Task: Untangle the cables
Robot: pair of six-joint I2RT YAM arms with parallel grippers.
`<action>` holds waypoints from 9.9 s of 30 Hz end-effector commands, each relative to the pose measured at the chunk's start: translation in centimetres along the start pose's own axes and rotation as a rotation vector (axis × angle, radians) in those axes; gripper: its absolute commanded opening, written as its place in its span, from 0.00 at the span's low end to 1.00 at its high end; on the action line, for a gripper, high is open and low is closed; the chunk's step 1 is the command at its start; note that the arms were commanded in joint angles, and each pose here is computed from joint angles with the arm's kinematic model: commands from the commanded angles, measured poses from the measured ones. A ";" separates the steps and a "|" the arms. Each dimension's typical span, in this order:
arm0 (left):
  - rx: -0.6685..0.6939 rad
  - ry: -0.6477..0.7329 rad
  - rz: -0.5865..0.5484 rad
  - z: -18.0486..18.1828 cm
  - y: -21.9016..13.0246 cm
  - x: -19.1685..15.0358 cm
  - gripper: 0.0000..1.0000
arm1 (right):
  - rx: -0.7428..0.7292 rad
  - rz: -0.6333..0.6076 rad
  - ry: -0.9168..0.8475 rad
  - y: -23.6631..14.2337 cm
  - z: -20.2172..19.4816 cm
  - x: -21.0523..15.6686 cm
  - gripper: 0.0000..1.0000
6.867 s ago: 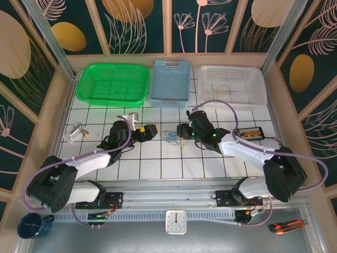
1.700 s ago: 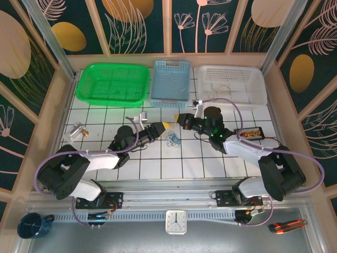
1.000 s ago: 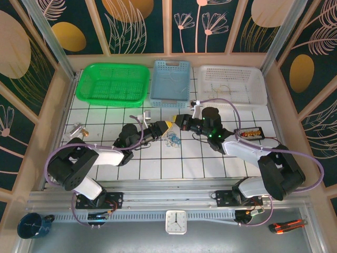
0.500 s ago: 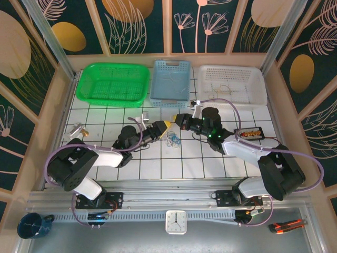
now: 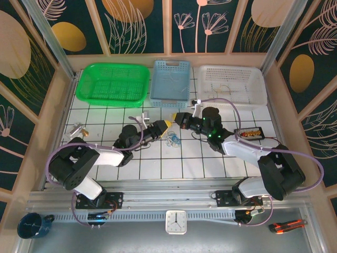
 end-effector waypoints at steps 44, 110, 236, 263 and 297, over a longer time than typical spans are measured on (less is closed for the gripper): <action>-0.049 0.147 -0.054 -6.0 0.5 0.4 0.00 | -0.113 0.062 -0.124 -0.9 -0.2 -7.7 0.54; -0.293 0.618 0.065 -10.8 0.6 -0.6 0.00 | -0.012 -0.106 0.270 -6.0 3.5 2.8 0.78; 0.869 0.772 -0.030 4.6 -1.2 2.8 0.78 | -0.484 0.073 -0.024 -2.5 -3.0 -4.0 0.63; 0.693 0.804 -0.082 1.8 0.6 3.2 0.00 | -0.444 0.088 -0.060 -2.8 -2.2 -4.7 0.61; 0.037 0.544 0.018 -10.3 1.0 0.4 0.00 | -0.407 0.037 -0.382 4.9 -0.5 -6.8 0.63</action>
Point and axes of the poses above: each hand's point on the last joint's axis, 136 mm out from that joint toward the fingers, its own y axis out along the fingers, its own z axis along the line the jaws close on, x = y × z, the point moved 10 cm from there along -y, back along the fingers, and after that the axes turned 15 degrees about -y, right-handed, at the moved point
